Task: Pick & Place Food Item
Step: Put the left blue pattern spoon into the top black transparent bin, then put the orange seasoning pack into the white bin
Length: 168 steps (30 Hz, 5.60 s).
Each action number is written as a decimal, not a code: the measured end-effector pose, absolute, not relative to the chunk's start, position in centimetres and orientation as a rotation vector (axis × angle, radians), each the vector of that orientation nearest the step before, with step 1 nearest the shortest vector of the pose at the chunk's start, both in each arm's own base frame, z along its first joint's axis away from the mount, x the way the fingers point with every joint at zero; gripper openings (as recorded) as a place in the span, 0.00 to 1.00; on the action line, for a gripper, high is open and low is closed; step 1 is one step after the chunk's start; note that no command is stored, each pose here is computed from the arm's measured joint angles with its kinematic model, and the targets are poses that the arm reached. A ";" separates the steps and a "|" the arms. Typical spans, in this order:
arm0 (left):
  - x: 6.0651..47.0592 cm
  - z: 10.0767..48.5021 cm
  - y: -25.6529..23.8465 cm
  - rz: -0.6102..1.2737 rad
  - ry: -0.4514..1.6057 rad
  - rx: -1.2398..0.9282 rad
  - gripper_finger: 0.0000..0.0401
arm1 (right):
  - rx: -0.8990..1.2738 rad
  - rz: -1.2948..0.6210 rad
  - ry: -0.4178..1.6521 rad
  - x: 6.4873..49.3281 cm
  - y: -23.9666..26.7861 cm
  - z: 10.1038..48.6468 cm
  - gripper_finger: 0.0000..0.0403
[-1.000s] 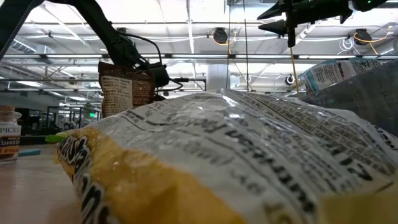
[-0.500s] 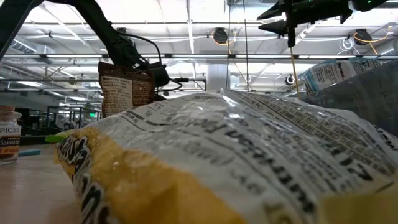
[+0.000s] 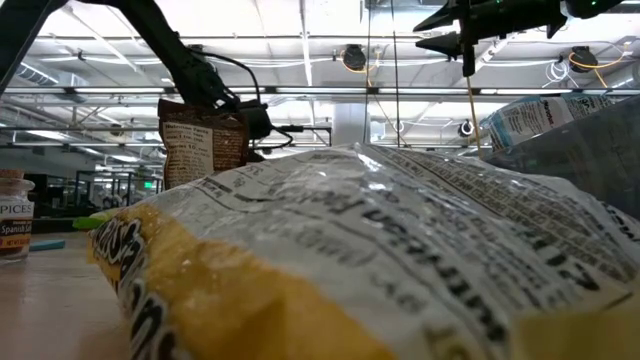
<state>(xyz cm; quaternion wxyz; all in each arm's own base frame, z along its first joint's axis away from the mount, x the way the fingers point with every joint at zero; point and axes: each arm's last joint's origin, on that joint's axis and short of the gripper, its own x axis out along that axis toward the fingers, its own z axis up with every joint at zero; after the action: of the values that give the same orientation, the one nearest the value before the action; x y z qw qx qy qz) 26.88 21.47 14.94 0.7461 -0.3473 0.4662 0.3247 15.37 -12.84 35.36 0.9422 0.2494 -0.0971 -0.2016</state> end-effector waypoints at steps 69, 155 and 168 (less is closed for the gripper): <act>19.4 36.1 8.7 0.485 0.360 -0.515 0.53 | 0.537 0.011 -0.235 26.8 -7.7 32.1 0.32; 23.5 33.7 10.5 0.490 0.396 -0.521 0.53 | 0.387 0.095 0.038 27.5 -5.8 29.7 0.32; 23.8 34.3 10.6 0.498 0.299 -0.628 0.53 | 0.415 0.049 0.212 27.3 -5.9 28.3 0.32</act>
<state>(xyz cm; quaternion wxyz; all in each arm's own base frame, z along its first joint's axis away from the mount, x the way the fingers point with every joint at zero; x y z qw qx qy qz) 23.76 10.62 34.28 0.9100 -0.3044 0.1448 0.2415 27.34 -5.89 28.30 0.9727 0.2055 0.1048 0.0243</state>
